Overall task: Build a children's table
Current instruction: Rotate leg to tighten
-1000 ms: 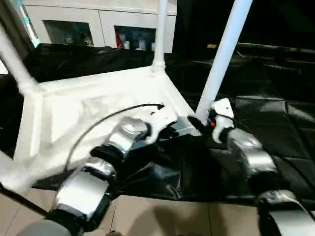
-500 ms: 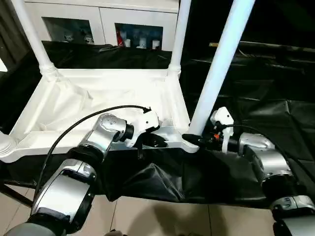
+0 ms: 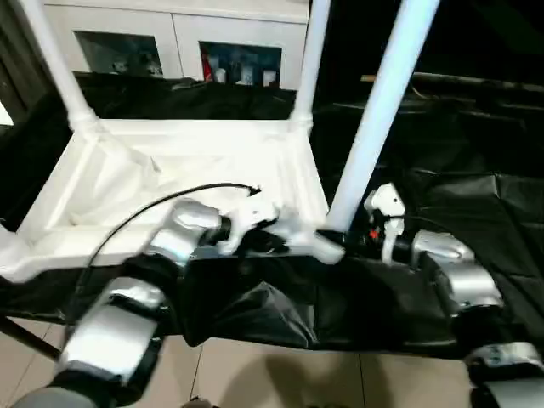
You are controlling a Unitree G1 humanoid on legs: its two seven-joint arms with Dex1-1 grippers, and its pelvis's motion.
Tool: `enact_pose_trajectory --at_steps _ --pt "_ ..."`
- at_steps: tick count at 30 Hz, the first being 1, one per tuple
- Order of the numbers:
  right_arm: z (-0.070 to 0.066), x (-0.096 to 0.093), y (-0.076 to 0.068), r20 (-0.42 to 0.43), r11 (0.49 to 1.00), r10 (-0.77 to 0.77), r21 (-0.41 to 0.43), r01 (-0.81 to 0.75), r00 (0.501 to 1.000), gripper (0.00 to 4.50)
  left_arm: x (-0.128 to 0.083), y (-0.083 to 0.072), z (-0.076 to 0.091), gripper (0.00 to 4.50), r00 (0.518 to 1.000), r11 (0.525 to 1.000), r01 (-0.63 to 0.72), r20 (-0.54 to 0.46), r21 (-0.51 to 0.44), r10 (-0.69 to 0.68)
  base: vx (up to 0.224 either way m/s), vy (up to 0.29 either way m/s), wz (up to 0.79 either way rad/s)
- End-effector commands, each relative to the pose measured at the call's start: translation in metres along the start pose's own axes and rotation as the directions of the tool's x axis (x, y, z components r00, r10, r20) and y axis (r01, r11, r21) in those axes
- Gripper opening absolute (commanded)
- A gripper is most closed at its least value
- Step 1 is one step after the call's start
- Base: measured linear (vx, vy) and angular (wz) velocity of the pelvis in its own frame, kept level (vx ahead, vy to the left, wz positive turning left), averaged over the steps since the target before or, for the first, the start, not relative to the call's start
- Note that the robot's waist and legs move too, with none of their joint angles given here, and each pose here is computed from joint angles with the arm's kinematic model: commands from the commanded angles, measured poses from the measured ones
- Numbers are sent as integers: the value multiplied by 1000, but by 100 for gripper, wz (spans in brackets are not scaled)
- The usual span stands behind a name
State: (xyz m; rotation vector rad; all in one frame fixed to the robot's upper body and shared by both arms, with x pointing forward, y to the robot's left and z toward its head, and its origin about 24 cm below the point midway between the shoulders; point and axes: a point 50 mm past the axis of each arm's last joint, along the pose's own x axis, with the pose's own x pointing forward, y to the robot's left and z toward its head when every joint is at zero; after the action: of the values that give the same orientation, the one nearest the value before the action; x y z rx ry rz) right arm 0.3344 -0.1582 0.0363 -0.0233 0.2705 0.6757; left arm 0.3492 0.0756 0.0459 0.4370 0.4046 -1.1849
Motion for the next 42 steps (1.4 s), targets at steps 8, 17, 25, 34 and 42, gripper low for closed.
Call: enact_pose_trajectory --at_steps 8,17,25,34,42 --pt "-28 40 33 -147 934 -295 163 317 944 201 52 -31 30 0 996 995 -80 35 -53 82 0 0 0" --pt "-9 42 36 -12 976 -180 126 180 984 290 40 -21 20 0 997 997 -71 22 -39 72 0 0 0" --pt "-7 11 19 -8 995 100 -1 -100 995 290 8 -11 -3 0 997 998 69 16 -8 -69 0 0 0" --pt "-2 -21 5 -60 944 327 -37 -329 943 290 -32 -8 -27 0 955 956 293 -43 -14 -294 0 0 0" --pt "-6 -23 10 -85 922 383 -23 -386 920 263 -40 -3 -28 0 960 960 279 -38 -16 -279 0 0 0"
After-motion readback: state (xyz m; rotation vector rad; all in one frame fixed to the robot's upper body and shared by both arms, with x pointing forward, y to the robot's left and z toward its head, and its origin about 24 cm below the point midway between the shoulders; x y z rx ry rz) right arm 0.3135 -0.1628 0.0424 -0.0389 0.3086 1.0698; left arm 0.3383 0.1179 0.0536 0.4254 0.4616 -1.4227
